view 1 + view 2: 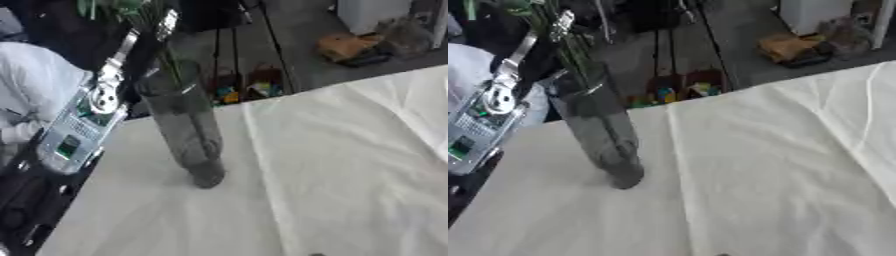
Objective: Arrange flowers into the vase.
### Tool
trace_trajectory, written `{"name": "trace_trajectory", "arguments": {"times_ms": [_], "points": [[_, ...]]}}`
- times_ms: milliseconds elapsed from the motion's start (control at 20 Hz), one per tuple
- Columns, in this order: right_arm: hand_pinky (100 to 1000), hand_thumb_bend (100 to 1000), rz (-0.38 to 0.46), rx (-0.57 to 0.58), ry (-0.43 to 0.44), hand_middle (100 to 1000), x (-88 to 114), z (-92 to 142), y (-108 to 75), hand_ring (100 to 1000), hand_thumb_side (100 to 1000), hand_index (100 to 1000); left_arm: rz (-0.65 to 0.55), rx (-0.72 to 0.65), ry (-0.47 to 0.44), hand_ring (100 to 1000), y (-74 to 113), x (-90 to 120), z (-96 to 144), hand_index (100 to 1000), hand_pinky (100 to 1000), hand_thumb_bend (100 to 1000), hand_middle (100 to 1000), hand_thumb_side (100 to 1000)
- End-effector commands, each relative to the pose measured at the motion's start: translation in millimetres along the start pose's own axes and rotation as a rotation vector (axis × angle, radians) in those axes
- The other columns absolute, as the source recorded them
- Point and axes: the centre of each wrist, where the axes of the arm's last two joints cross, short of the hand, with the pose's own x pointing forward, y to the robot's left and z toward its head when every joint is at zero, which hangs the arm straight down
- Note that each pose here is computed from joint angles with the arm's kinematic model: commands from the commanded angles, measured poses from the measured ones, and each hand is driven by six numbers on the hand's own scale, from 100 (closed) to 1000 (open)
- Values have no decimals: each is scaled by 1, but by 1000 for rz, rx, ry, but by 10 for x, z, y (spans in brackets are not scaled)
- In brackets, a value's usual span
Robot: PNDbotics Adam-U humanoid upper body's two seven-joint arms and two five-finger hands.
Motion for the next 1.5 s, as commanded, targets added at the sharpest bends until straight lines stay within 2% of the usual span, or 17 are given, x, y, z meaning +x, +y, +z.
{"name": "trace_trajectory", "arguments": {"times_ms": [50, 550, 1500], "points": [[669, 100, -8, -6, -19, 475, 41, -45, -16, 668, 1000, 665, -17, 37, -27, 825, 154, 84, -25, 991, 717, 100, 898, 1000], [669, 100, -9, -4, -21, 474, 42, -45, -14, 669, 1000, 666, -82, 60, -50, 822, 171, 52, -10, 944, 716, 100, 881, 1000], [671, 100, -10, 1, -23, 472, 45, -53, -8, 671, 1000, 667, -140, 195, -78, 811, 258, -72, -91, 925, 706, 100, 867, 1000]]}}
